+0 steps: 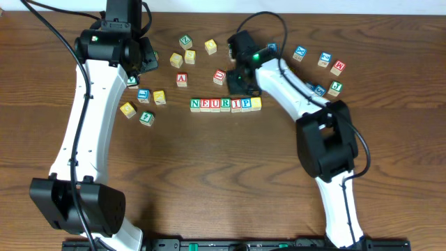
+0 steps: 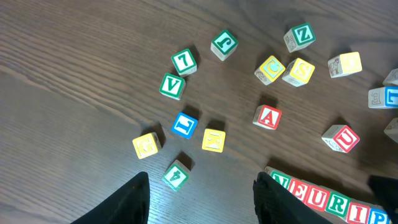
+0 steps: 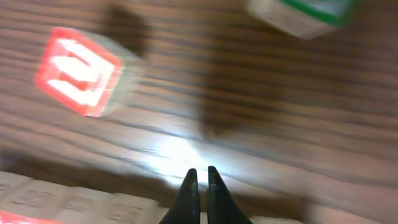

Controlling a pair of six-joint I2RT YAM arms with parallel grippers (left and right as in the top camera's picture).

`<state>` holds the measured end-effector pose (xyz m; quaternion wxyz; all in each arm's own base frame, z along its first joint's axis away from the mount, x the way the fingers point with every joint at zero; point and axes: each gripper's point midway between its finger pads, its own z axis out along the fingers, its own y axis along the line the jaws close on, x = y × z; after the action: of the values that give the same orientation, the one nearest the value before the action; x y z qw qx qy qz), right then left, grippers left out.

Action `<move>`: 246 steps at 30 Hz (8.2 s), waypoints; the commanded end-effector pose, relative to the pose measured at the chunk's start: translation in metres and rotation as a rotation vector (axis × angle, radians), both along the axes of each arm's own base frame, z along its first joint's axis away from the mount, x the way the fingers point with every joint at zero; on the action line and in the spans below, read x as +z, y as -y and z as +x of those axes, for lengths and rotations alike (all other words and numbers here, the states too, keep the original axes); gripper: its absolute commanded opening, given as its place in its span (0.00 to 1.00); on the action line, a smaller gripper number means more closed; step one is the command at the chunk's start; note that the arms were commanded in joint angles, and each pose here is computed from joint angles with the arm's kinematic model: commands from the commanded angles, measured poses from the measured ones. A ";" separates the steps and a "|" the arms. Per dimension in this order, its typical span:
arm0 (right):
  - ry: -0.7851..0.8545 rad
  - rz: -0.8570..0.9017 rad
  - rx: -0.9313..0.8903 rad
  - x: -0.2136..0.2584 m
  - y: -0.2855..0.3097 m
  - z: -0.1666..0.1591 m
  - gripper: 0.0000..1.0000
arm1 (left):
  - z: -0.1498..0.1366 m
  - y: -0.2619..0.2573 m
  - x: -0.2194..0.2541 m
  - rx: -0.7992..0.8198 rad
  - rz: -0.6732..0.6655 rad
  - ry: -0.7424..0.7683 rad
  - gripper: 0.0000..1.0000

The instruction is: Spell out NEURIPS

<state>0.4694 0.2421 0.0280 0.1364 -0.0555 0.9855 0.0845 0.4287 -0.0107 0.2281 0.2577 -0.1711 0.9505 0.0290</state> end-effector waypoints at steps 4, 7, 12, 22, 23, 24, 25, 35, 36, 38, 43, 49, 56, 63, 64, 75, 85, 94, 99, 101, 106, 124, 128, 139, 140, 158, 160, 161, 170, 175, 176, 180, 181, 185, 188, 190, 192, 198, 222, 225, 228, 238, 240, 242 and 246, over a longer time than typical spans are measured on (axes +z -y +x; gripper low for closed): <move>-0.058 -0.042 -0.096 0.025 0.051 -0.005 0.01 | -0.001 -0.003 -0.008 0.003 0.016 -0.024 0.53; -0.125 -0.073 -0.108 0.018 0.064 -0.019 0.01 | -0.001 -0.003 -0.008 0.003 0.016 -0.024 0.53; -0.170 -0.095 -0.107 0.013 0.070 -0.030 0.01 | -0.001 -0.003 -0.008 0.003 0.016 -0.024 0.53; -0.219 -0.127 -0.106 0.006 0.077 -0.043 0.01 | -0.001 -0.003 -0.008 0.003 0.016 -0.024 0.53; -0.223 -0.129 -0.106 0.005 0.078 -0.044 0.01 | -0.001 -0.003 -0.008 0.003 0.016 -0.024 0.53; -0.228 -0.131 -0.106 0.004 0.078 -0.046 0.01 | -0.001 -0.003 -0.008 0.003 0.016 -0.024 0.53; -0.234 -0.134 -0.106 0.002 0.079 -0.047 0.01 | -0.001 -0.003 -0.008 0.003 0.016 -0.024 0.53; -0.242 -0.138 -0.099 -0.005 0.078 -0.052 0.01 | -0.001 -0.003 -0.008 0.003 0.016 -0.024 0.53; -0.240 -0.137 -0.099 -0.005 0.077 -0.051 0.01 | -0.001 -0.003 -0.008 0.003 0.016 -0.024 0.53; -0.238 -0.136 -0.099 -0.005 0.077 -0.051 0.01 | -0.001 -0.003 -0.008 0.003 0.016 -0.024 0.53; -0.247 -0.115 -0.078 -0.005 0.072 -0.053 0.01 | -0.001 -0.003 -0.008 0.003 0.016 -0.024 0.53; -0.247 -0.117 -0.062 -0.005 0.066 -0.056 0.01 | -0.001 -0.003 -0.008 0.003 0.016 -0.024 0.53; -0.254 -0.123 -0.047 -0.005 0.061 -0.060 0.01 | -0.001 -0.003 -0.008 0.003 0.016 -0.024 0.53; -0.256 -0.124 -0.047 -0.005 0.061 -0.061 0.01 | -0.001 -0.003 -0.008 0.003 0.016 -0.024 0.53; -0.255 -0.124 -0.042 -0.005 0.061 -0.060 0.01 | -0.001 -0.003 -0.008 0.003 0.016 -0.024 0.53; -0.170 -0.125 -0.040 0.017 0.072 -0.042 0.01 | -0.001 -0.003 -0.008 0.003 0.016 -0.024 0.53; -0.025 -0.025 -0.018 0.058 0.053 -0.013 0.02 | -0.001 -0.003 -0.008 -0.001 0.019 -0.024 0.53; 0.169 0.164 0.118 0.083 -0.032 0.009 0.03 | 0.002 -0.024 -0.006 -0.013 0.051 -0.021 0.53; 0.284 0.206 0.187 0.099 -0.080 0.010 0.04 | 0.000 -0.052 -0.007 0.054 0.051 -0.025 0.53; 0.325 0.203 0.192 0.102 -0.094 0.010 0.04 | -0.003 -0.063 -0.007 0.079 0.051 -0.030 0.53; 0.353 0.217 0.219 0.095 -0.119 0.006 0.05 | -0.007 -0.080 -0.008 0.119 0.049 -0.040 0.53; 0.285 0.012 0.149 0.042 -0.093 0.001 0.01 | -0.011 -0.083 -0.010 0.127 0.047 -0.055 0.53; 0.279 -0.022 0.140 0.034 -0.088 0.001 0.01 | -0.011 -0.083 -0.010 0.128 0.046 -0.054 0.53; 0.207 -0.087 0.132 0.012 -0.075 -0.010 0.01 | -0.010 -0.080 -0.010 0.121 0.028 -0.054 0.53; 0.203 -0.090 0.133 0.009 -0.074 -0.010 0.01 | -0.010 -0.078 -0.011 0.117 0.022 -0.054 0.53; 0.156 -0.119 0.106 -0.002 -0.060 -0.013 0.01 | -0.010 -0.077 -0.011 0.114 0.015 -0.054 0.53; 0.148 -0.121 0.100 -0.002 -0.058 -0.014 0.01 | -0.010 -0.077 -0.011 0.114 0.015 -0.054 0.53; 0.145 -0.124 0.100 -0.003 -0.057 -0.014 0.01 | -0.010 -0.077 -0.011 0.114 0.015 -0.054 0.53; 0.125 -0.134 0.098 -0.005 -0.054 -0.018 0.01 | -0.010 -0.077 -0.011 0.114 0.015 -0.054 0.53; 0.119 -0.138 0.099 -0.006 -0.053 -0.020 0.01 | -0.010 -0.077 -0.011 0.114 0.015 -0.054 0.53; 0.119 -0.138 0.099 -0.006 -0.053 -0.020 0.01 | -0.010 -0.077 -0.011 0.114 0.015 -0.054 0.53; 0.117 -0.140 0.099 -0.006 -0.052 -0.020 0.01 | -0.010 -0.077 -0.011 0.114 0.015 -0.054 0.53; 0.116 -0.140 0.099 -0.006 -0.052 -0.020 0.01 | -0.010 -0.077 -0.011 0.114 0.015 -0.054 0.53; 0.113 -0.142 0.099 -0.006 -0.052 -0.021 0.01 | -0.010 -0.077 -0.011 0.114 0.015 -0.054 0.53; 0.111 -0.143 0.100 -0.006 -0.052 -0.021 0.01 | -0.010 -0.077 -0.011 0.114 0.015 -0.054 0.53; 0.109 -0.145 0.100 -0.007 -0.051 -0.022 0.01 | -0.010 -0.077 -0.011 0.114 0.015 -0.054 0.53; 0.109 -0.145 0.100 -0.007 -0.051 -0.022 0.01 | -0.010 -0.077 -0.011 0.114 0.015 -0.054 0.53; 0.109 -0.145 0.100 -0.007 -0.051 -0.022 0.01 | -0.010 -0.077 -0.011 0.114 0.015 -0.054 0.53; 0.416 0.019 -0.117 0.220 0.059 0.005 0.11 | -0.041 -0.075 0.096 0.071 0.056 0.209 0.86; 0.446 0.013 -0.136 0.255 0.087 -0.014 0.17 | -0.043 -0.074 0.097 0.071 0.056 0.208 0.98; 0.464 0.012 -0.165 0.281 0.110 -0.034 0.25 | -0.043 -0.074 0.096 0.071 0.056 0.204 0.98; 0.486 -0.003 -0.214 0.335 0.157 -0.111 0.99 | -0.043 -0.074 0.096 0.071 0.056 0.204 0.98; 0.492 0.000 -0.214 0.340 0.160 -0.120 0.99 | -0.043 -0.074 0.096 0.071 0.056 0.204 0.98; 0.498 0.003 -0.214 0.344 0.161 -0.126 0.99 | -0.043 -0.074 0.096 0.071 0.056 0.204 0.98; 0.504 0.005 -0.215 0.347 0.163 -0.130 0.99 | -0.043 -0.074 0.096 0.071 0.056 0.204 0.98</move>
<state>0.3413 0.0821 0.3719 0.3828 0.0292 0.9215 0.0582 0.3845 0.0614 0.3208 0.3529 -0.1978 0.9135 0.0438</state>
